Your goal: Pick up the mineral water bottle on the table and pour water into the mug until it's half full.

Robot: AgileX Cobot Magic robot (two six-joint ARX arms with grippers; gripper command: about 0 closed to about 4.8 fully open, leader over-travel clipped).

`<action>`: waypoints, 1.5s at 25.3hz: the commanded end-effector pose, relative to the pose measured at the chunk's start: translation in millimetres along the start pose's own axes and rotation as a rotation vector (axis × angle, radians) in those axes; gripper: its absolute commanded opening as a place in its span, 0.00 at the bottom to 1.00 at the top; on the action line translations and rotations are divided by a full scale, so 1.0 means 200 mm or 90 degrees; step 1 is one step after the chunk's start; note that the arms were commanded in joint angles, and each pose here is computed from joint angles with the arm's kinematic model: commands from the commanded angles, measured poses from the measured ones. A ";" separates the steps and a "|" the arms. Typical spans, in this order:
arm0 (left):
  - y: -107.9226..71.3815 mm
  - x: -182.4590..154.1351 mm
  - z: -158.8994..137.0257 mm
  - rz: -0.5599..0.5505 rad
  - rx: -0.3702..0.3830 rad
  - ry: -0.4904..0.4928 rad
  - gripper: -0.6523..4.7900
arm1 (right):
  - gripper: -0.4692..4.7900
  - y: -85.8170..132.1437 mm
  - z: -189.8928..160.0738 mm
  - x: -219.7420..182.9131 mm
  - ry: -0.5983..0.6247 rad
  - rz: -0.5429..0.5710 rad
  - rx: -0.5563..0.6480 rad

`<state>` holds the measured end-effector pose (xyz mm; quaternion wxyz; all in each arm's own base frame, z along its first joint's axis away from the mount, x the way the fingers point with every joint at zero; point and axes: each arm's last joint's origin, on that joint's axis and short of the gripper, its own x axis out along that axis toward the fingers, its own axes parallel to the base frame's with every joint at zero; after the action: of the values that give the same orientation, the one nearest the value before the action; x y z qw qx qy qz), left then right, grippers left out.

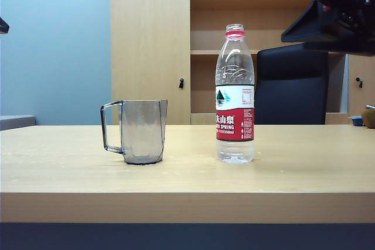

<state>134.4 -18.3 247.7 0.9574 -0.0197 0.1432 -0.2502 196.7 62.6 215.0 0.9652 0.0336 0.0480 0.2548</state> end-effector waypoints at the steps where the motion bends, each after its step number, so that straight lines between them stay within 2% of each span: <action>1: 0.00 0.00 0.01 -0.001 0.003 -0.010 0.11 | 0.79 0.00 -0.04 -0.02 -0.052 -0.038 -0.006; 4: 0.00 0.00 0.01 -0.002 0.003 -0.010 0.11 | 0.92 -0.01 -0.09 0.01 -0.057 -0.037 -0.008; 7: 0.00 0.00 0.01 -0.001 0.003 -0.010 0.11 | 0.94 -0.02 -0.13 0.06 -0.066 -0.032 -0.009; 9: 0.00 0.00 0.01 -0.002 0.003 -0.010 0.11 | 1.00 -0.04 -0.19 0.12 -0.071 -0.031 -0.010; 15: 0.00 0.00 0.01 -0.002 0.003 -0.010 0.11 | 1.00 -0.07 -0.34 0.35 -0.067 0.005 -0.011; 19: 0.00 0.00 0.01 -0.001 0.003 -0.010 0.11 | 1.00 -0.07 -0.36 0.50 -0.059 0.032 -0.011; 25: 0.00 -0.01 0.01 -0.002 0.002 -0.008 0.11 | 1.00 0.00 -0.38 0.67 -0.033 0.070 -0.009; 28: 0.00 -0.01 0.01 -0.002 0.002 -0.008 0.11 | 1.00 0.01 -0.37 0.70 -0.039 0.056 -0.010; 30: 0.00 -0.01 0.01 -0.002 0.002 -0.008 0.11 | 0.89 0.01 -0.37 0.72 -0.042 0.041 -0.011; 31: 0.00 -0.01 0.01 -0.002 0.002 -0.008 0.11 | 0.78 0.01 -0.37 0.73 -0.032 0.040 -0.012; 32: 0.00 -0.01 0.01 -0.002 0.002 -0.008 0.11 | 0.74 0.01 -0.37 0.73 -0.025 0.039 -0.011; 33: 0.00 -0.01 0.01 -0.002 0.002 -0.008 0.11 | 0.65 0.00 -0.37 0.74 -0.005 0.038 -0.009; 35: 0.00 -0.01 0.01 -0.002 0.002 -0.008 0.11 | 0.61 0.00 -0.38 0.75 0.007 0.039 -0.009; 38: 0.00 -0.01 0.01 -0.002 0.002 -0.008 0.11 | 0.60 0.00 -0.37 0.76 0.006 0.040 -0.042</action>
<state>133.7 -18.2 247.7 0.9573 -0.0198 0.1435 -0.2500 319.6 141.2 132.2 0.9574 0.0209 0.0351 0.2857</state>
